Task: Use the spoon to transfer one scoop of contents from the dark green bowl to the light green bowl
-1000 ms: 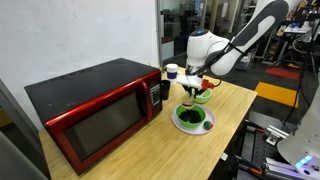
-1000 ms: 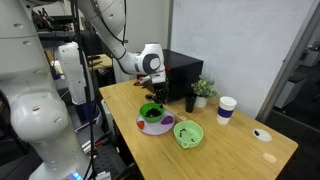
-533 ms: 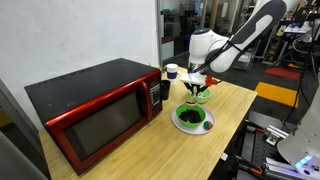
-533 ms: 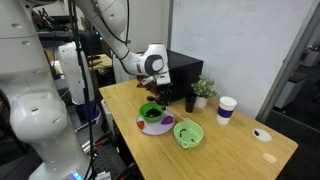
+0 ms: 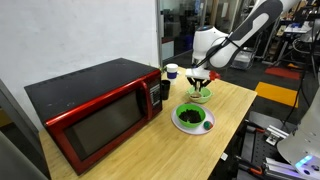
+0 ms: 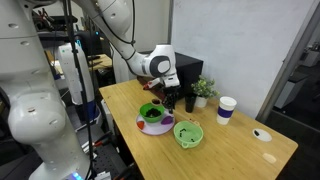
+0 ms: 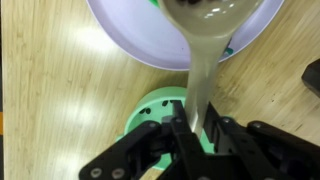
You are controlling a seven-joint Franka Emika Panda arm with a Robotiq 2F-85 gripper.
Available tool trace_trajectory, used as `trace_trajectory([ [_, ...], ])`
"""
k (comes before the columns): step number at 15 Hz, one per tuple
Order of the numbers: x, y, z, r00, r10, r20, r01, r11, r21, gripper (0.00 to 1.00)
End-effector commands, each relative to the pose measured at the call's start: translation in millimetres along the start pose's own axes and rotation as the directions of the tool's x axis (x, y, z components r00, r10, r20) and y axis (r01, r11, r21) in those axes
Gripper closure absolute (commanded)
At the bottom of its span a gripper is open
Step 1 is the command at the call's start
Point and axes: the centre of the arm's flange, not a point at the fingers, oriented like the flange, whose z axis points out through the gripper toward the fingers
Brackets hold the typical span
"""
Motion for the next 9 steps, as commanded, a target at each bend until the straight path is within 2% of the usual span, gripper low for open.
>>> trace_trajectory([
  [1,30,0,10,1.000,-0.003,-0.011,0.003,1.000,-0.012,0.94],
  [9,78,12,33,0.999,0.015,-0.046,-0.018,0.998,-0.064,0.94],
])
